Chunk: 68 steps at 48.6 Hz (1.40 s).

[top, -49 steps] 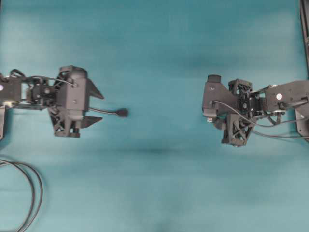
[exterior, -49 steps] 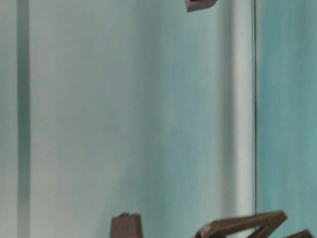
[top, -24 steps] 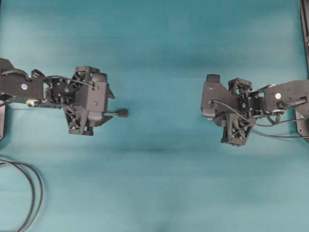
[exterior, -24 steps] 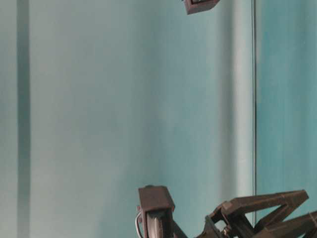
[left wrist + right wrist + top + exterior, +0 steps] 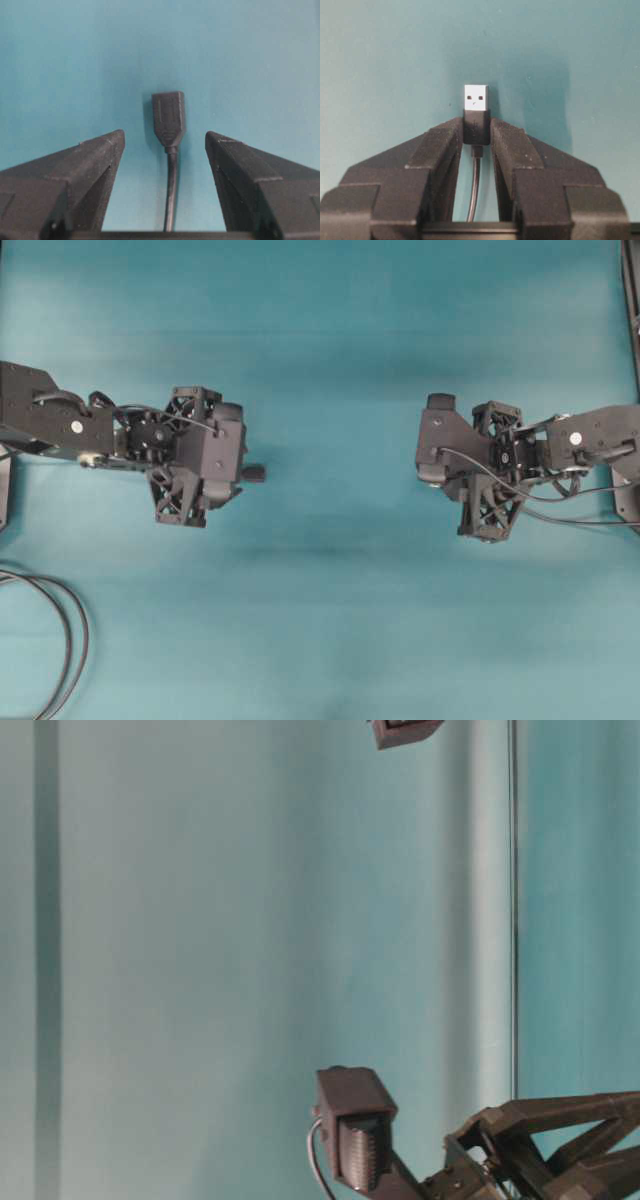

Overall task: Insert the USB using both arms.
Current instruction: 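Close the left gripper on the USB female socket's cable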

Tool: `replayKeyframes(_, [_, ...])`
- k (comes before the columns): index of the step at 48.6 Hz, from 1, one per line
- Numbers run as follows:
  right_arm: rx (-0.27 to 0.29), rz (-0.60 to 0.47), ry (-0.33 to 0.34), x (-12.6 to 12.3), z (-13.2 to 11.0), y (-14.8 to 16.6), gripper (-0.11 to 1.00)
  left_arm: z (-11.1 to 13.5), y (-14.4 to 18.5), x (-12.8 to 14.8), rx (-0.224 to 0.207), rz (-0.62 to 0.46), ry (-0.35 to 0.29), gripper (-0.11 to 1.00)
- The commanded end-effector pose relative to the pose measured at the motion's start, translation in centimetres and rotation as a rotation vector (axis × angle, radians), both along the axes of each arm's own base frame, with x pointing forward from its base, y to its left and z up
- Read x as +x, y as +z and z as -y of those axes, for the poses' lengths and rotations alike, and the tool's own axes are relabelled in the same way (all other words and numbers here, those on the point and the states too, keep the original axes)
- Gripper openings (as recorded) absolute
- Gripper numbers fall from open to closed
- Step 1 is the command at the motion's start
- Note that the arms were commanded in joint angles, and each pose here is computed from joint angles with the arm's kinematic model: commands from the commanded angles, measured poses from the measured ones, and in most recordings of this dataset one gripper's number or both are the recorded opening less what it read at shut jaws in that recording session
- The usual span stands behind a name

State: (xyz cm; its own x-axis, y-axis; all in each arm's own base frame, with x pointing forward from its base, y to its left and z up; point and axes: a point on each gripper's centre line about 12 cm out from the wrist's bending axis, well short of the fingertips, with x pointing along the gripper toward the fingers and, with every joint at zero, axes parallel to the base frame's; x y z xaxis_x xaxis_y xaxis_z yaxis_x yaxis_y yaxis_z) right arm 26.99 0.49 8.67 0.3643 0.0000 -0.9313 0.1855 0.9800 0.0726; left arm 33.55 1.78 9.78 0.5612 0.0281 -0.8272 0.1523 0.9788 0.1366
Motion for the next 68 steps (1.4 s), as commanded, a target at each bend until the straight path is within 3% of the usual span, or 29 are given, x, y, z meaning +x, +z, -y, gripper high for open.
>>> replayKeyframes(1, [0.002,-0.003,0.01,0.2,-0.3,-0.2,0.22,0.1,0.6,0.7,0.004,0.024,-0.008,0.77])
replayKeyframes(51, [0.001,0.011,0.028,0.4,-0.8,0.1,0.22,0.2,-1.8,1.6,-0.006,-0.029,-0.001,0.74])
replayKeyframes(55, [0.002,0.015,0.03,0.6,-0.9,0.2,0.22,0.3,-1.8,1.6,-0.006,-0.029,-0.006,0.65])
replayKeyframes(64, [0.002,0.024,0.037,0.9,-1.1,0.5,0.22,0.5,-2.0,1.4,-0.003,-0.037,-0.013,0.29])
replayKeyframes(68, [0.002,0.031,0.039,1.1,-1.2,0.6,0.22,0.5,-2.1,1.3,-0.003,-0.04,-0.014,0.23])
